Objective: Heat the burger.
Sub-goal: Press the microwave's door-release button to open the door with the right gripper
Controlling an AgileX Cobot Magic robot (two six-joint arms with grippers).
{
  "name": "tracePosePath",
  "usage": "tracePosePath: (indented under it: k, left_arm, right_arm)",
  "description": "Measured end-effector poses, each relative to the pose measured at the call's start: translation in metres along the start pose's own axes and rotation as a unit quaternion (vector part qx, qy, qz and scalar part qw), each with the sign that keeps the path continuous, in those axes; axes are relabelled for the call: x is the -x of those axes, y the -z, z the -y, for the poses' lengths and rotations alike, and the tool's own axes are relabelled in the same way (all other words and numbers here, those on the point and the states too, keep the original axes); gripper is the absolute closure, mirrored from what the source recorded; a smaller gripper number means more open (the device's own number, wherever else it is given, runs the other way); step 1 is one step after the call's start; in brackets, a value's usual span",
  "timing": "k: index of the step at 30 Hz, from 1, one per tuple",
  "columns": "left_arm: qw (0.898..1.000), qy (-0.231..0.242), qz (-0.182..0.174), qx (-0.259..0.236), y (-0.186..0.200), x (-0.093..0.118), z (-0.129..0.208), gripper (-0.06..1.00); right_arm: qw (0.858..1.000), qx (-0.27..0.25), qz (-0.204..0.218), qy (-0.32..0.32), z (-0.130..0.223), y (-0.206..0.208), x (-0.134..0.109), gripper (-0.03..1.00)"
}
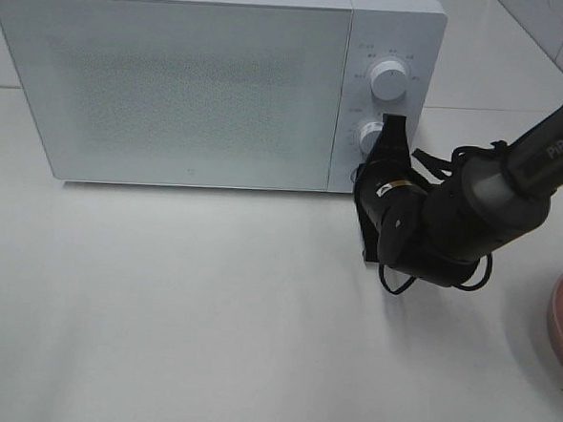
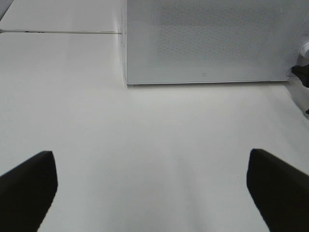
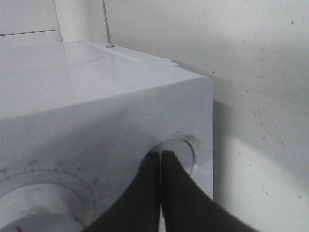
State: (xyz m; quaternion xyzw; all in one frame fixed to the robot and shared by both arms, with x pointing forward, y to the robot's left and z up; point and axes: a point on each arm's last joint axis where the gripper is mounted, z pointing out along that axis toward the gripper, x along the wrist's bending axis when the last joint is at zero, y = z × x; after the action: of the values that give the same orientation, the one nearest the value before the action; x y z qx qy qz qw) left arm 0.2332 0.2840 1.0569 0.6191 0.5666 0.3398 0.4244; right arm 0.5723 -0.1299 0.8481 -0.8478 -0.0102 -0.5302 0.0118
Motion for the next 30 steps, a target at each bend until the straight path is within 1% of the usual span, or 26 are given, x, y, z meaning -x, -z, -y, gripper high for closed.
tracePosePath:
  k: [13,22,30]
  left_arm:
    - [1.000,0.000,0.000,0.000,0.0000,0.0000,0.0000,-0.05]
    - [1.000,0.000,0.000,0.000,0.0000,0.0000,0.0000,-0.05]
    - [1.000,0.000,0.000,0.000,0.0000,0.0000,0.0000,-0.05]
  right_arm:
    - [1.000,0.002,0.003,-0.012,0.0034,-0.0037,-0.0019,0.96]
    - [1.000,0.011,-0.017,-0.012,0.0039,-0.0032,-0.0029,0.96]
    - [1.000,0.016,-0.018,-0.012,0.0032,-0.0095,-0.0038,0.96]
